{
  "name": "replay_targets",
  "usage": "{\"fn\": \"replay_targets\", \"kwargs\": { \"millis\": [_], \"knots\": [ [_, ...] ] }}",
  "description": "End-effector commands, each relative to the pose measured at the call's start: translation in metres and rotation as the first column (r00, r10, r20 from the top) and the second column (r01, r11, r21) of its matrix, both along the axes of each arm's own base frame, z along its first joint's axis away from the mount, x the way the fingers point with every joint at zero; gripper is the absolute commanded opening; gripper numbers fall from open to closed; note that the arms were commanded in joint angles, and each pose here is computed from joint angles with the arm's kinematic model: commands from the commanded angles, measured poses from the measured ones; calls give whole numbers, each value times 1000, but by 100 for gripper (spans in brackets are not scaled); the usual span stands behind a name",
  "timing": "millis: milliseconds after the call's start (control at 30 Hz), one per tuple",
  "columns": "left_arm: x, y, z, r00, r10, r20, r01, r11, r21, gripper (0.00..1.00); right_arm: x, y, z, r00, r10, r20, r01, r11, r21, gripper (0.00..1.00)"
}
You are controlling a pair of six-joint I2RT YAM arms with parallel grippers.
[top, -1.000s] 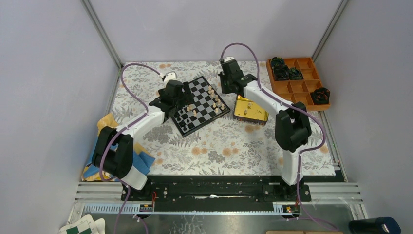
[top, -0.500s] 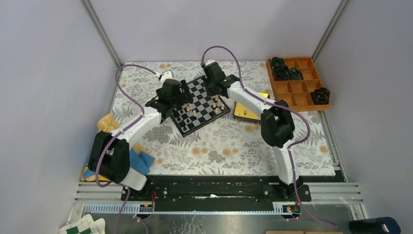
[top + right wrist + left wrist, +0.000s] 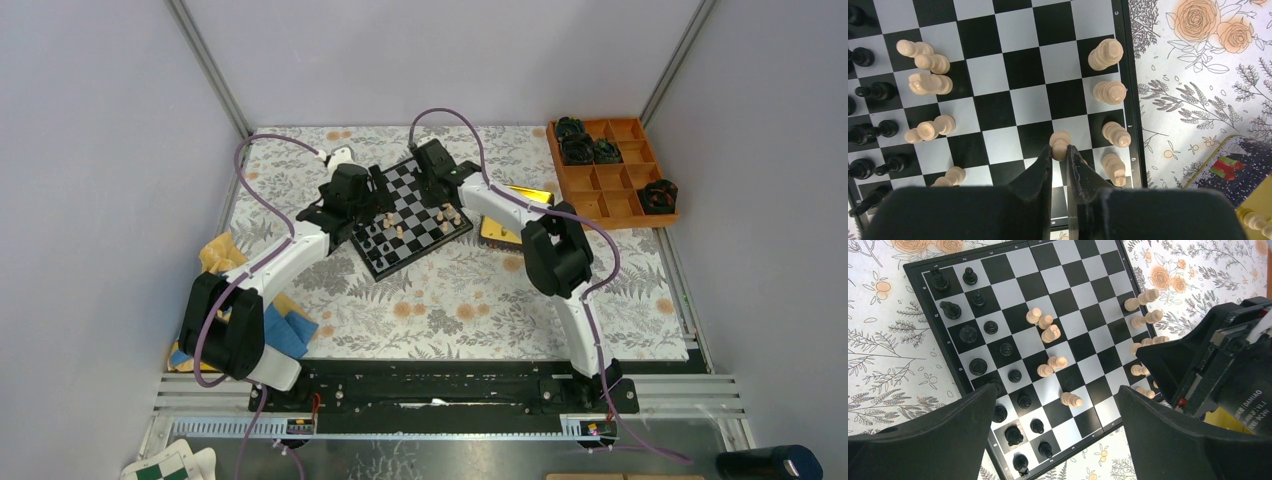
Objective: Set up the chess pieces on the board
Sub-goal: Place the chess piece on the chessboard.
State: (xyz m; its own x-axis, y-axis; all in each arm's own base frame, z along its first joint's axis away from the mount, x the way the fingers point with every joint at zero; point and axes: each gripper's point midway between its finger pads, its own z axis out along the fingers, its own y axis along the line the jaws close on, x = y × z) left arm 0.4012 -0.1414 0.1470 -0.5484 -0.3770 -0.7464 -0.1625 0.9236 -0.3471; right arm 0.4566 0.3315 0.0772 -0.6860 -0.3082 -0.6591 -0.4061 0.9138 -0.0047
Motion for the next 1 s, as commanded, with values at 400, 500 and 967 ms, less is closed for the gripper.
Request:
{"fn": "replay_targets", "kwargs": {
  "millis": [400, 500, 967],
  "knots": [
    [1, 4, -8, 1000, 6, -10, -6, 1000, 22, 99, 20, -4, -11, 999, -18, 40, 18, 1000, -8, 0],
    [2, 4, -10, 1000, 5, -17, -4, 1000, 25, 99, 21, -7, -16, 999, -22, 31, 22, 1000, -10, 0],
    [6, 0, -19, 999, -1, -41, 2, 1000, 25, 99, 15, -13, -34, 1000, -23, -20, 23, 1000, -12, 0]
  ]
}}
